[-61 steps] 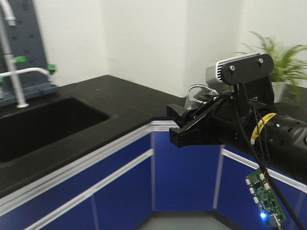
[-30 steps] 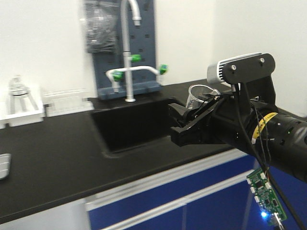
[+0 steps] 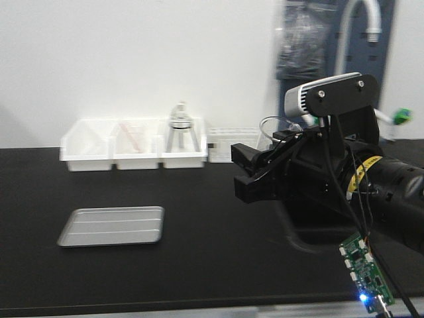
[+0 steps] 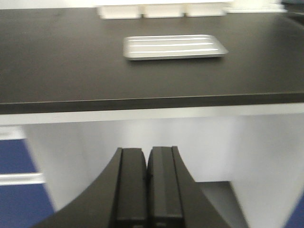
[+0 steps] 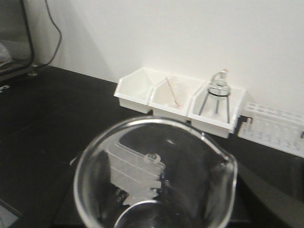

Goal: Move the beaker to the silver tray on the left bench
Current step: 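Hold the beaker in the right gripper while the base drives to the other bench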

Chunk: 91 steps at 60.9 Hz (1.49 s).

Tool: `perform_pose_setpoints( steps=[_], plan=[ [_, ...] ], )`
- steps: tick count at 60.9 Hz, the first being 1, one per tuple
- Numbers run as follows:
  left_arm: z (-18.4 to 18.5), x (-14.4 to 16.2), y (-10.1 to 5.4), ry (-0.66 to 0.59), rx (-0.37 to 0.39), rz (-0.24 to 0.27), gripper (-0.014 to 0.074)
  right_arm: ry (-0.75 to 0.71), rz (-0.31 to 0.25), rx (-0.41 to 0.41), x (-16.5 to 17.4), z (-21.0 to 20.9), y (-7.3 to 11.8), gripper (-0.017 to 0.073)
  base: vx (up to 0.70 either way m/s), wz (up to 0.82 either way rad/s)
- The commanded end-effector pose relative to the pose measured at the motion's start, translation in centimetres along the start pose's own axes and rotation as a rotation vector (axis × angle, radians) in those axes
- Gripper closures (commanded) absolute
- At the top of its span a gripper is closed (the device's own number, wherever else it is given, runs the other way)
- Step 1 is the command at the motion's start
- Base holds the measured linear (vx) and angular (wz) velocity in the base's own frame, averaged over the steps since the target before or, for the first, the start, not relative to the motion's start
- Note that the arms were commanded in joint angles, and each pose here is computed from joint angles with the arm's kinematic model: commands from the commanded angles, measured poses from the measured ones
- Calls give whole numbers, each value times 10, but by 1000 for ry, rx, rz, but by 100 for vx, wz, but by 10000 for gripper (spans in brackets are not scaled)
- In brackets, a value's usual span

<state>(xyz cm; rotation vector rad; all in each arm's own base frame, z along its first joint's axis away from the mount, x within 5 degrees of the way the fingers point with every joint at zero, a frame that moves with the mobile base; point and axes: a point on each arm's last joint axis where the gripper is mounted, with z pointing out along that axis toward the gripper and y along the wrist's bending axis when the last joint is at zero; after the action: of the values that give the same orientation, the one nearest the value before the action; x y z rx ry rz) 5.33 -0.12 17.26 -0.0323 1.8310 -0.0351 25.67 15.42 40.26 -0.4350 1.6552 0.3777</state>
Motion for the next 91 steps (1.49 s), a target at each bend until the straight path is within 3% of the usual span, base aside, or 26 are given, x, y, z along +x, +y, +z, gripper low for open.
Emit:
perform_pose_setpoints(
  steps=[1,27,91],
  plan=[
    [1,-2,0,-73,5,-3,592,-140,-8,-38,-28,-14,3,571,21,67],
    [1,-2,0,-73,5,-3,592,-140,-8,-38,-28,-14,3,571,21,41],
    [1,-2,0,-73,5,-3,592,-136,-8,-38,-27,-13,3,571,16,6]
  ],
)
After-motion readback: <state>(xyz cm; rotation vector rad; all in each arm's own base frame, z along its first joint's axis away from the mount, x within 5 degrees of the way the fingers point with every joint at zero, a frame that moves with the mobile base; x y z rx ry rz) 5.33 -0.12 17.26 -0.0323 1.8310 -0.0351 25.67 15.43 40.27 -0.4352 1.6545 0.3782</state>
